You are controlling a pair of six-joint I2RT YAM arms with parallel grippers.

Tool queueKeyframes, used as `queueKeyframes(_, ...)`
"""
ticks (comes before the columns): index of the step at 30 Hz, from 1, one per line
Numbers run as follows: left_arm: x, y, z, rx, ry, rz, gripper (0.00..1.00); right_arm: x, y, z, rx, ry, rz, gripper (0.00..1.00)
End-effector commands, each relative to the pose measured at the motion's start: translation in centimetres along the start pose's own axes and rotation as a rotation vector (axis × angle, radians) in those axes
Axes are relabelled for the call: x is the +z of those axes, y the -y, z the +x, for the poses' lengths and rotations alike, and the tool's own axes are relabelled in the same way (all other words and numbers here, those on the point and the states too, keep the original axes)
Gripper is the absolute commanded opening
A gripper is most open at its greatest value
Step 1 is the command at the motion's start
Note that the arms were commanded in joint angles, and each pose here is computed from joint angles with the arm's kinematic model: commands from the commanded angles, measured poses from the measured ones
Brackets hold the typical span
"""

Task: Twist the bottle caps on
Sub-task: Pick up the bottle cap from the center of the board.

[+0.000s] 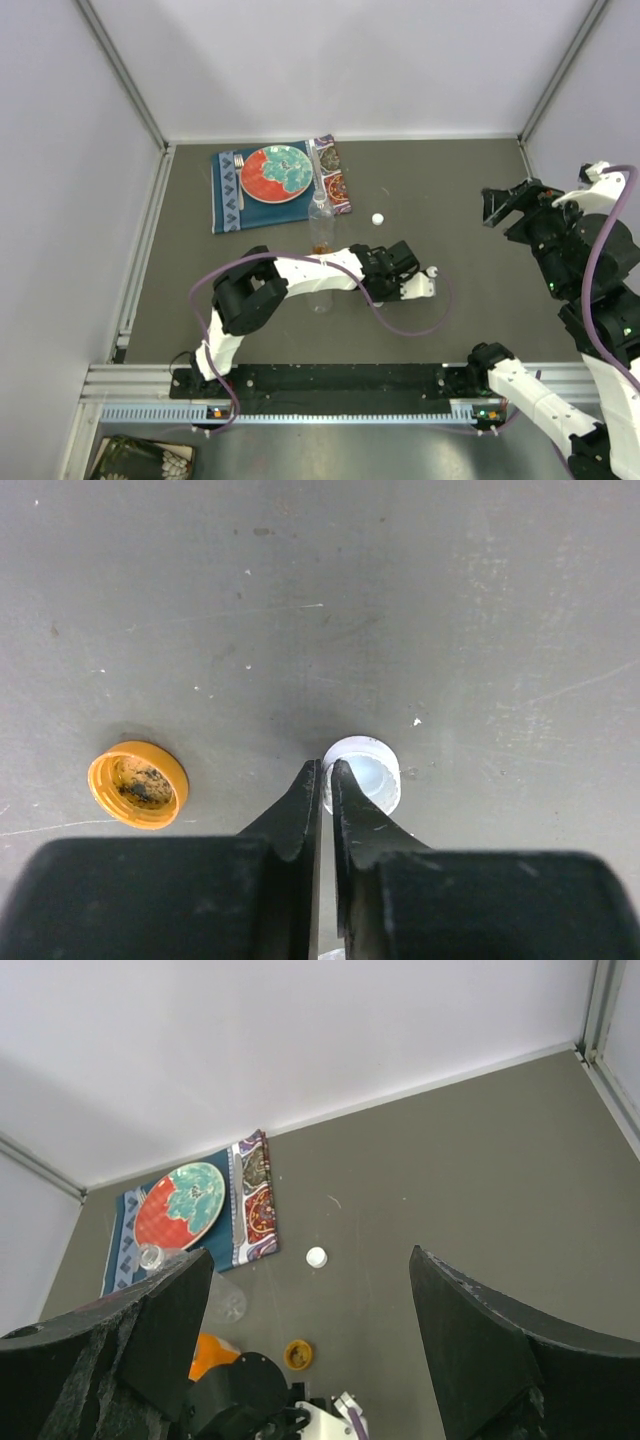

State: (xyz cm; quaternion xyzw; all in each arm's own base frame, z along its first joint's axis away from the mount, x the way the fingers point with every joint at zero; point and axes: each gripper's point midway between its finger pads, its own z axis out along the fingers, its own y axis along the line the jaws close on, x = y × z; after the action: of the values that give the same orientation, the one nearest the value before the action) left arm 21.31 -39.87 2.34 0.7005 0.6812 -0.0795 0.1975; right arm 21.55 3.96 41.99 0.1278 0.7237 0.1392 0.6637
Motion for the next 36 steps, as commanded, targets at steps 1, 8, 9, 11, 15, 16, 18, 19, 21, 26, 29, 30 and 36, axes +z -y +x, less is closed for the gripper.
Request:
queueKeyframes(1,0.4,0.0,-0.2,-0.005,0.007,-0.009,0.01,0.7,-0.6,-0.3,0.009,0.017,-0.018,0.8)
queueKeyframes(8,-3.6,-1.7,-3.8,-0.053,0.093,-0.039,0.0,1.0,-1.4,-0.2,0.005,0.01,-0.06,0.77)
queueKeyframes(9,-4.5,-2.2,-4.9,-0.059,0.126,-0.049,0.0,0.9,-1.6,-0.3,0.006,0.011,-0.066,0.77)
queueKeyframes(11,-5.7,-2.8,-5.5,-0.073,0.143,-0.051,0.0,1.0,-1.8,-0.2,0.004,0.006,-0.077,0.76)
queueKeyframes(15,-7.8,-3.4,-6.9,-0.085,0.185,-0.036,0.0,0.9,-1.9,-0.2,0.004,0.007,-0.086,0.73)
queueKeyframes(16,-8.1,-3.5,-6.9,-0.088,0.186,-0.033,0.0,0.6,-2.2,-0.4,0.002,0.01,-0.103,0.73)
queueKeyframes(18,-10.3,-3.9,-7.4,-0.132,0.215,-0.02,0.0,0.3,-2.3,-0.8,-0.006,0.023,-0.115,0.72)
queueKeyframes(19,-11.5,-4.9,-7.5,-0.171,0.251,0.006,0.0,0.2,-2.2,-0.8,-0.029,0.025,-0.12,0.72)
queueKeyframes(21,-16.3,-7.3,-9.0,-0.254,0.363,-0.006,0.0,0.5,-2.1,-0.3,-0.055,0.026,-0.121,0.72)
queueKeyframes(26,-28.7,-14.3,-8.6,-0.495,0.67,0.049,0.0,1.4,-5.9,2.2,-0.142,0.04,-0.38,0.81)
queueKeyframes(29,-34.5,-14.3,-9.2,-0.522,0.806,0.112,0.0,1.0,-10.2,4.8,-0.2,0.062,-0.687,0.8)
queueKeyframes(30,-34.7,-13.8,-9.0,-0.539,0.82,0.148,0.0,1.3,-10.7,6.0,-0.22,0.057,-0.736,0.79)
queueKeyframes(36,-40.3,-9.6,-10.4,-0.558,1.015,0.526,0.0,1.8,-13.3,7.3,-0.487,0.223,-0.915,0.8)
